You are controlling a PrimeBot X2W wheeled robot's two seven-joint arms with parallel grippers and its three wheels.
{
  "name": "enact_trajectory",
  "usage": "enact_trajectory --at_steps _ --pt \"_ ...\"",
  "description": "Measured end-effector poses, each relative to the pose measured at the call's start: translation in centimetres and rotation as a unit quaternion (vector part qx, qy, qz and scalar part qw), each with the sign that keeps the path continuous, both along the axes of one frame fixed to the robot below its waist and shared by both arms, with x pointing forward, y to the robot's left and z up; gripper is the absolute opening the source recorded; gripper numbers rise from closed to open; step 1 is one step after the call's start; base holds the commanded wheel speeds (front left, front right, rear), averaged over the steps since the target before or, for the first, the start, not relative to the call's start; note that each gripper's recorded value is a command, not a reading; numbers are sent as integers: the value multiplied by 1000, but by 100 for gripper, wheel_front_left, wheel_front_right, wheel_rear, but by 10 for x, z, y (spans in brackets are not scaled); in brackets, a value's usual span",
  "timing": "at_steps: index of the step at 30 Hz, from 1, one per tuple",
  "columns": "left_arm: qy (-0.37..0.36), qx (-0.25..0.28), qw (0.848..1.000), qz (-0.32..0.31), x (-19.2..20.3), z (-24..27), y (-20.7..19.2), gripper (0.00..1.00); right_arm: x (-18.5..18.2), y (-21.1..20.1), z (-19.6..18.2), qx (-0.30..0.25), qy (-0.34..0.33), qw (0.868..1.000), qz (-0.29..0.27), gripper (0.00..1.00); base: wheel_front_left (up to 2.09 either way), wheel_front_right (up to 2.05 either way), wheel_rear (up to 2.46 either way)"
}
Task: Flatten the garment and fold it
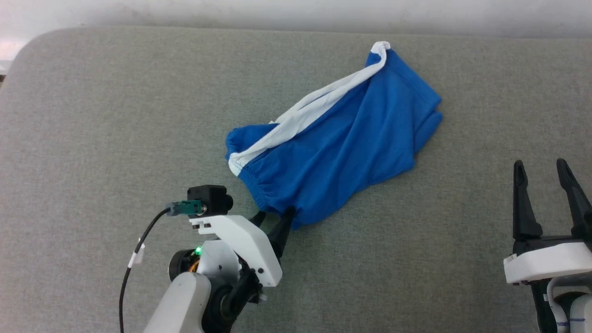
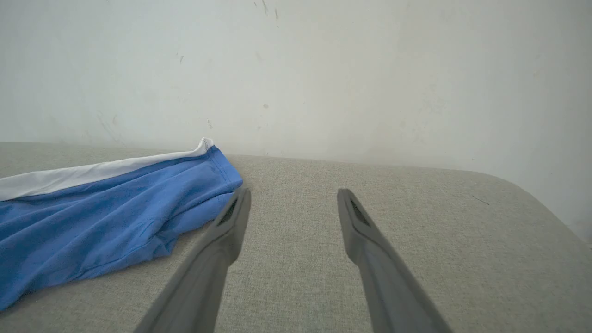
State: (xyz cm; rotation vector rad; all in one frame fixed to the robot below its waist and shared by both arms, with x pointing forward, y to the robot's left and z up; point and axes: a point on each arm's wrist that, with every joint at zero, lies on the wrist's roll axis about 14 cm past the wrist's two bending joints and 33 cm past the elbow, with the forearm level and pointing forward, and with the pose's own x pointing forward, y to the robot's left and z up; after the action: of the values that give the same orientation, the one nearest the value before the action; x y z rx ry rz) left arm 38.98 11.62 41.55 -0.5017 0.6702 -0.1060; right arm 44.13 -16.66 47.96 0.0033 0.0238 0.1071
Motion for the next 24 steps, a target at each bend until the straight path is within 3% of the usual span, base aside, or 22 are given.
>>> enact_trajectory --at_steps 15,16,17,18,24 --pt "63 -25 997 -29 12 -26 -22 100 6 -2 -14 5 14 1000 -4 100 0 0 0" --pt "63 -23 997 -32 13 -27 -23 93 6 -3 -14 5 15 1000 -5 100 0 0 0" --pt "62 -23 997 -33 15 -28 -24 27 5 -4 -16 5 17 1000 -7 100 0 0 0" --pt "62 -22 997 -35 16 -29 -24 0 5 -5 -18 5 20 1000 -9 100 0 0 0" --pt "48 -22 998 -29 16 -30 -23 0 2 -9 -16 4 18 1000 -13 100 0 0 0"
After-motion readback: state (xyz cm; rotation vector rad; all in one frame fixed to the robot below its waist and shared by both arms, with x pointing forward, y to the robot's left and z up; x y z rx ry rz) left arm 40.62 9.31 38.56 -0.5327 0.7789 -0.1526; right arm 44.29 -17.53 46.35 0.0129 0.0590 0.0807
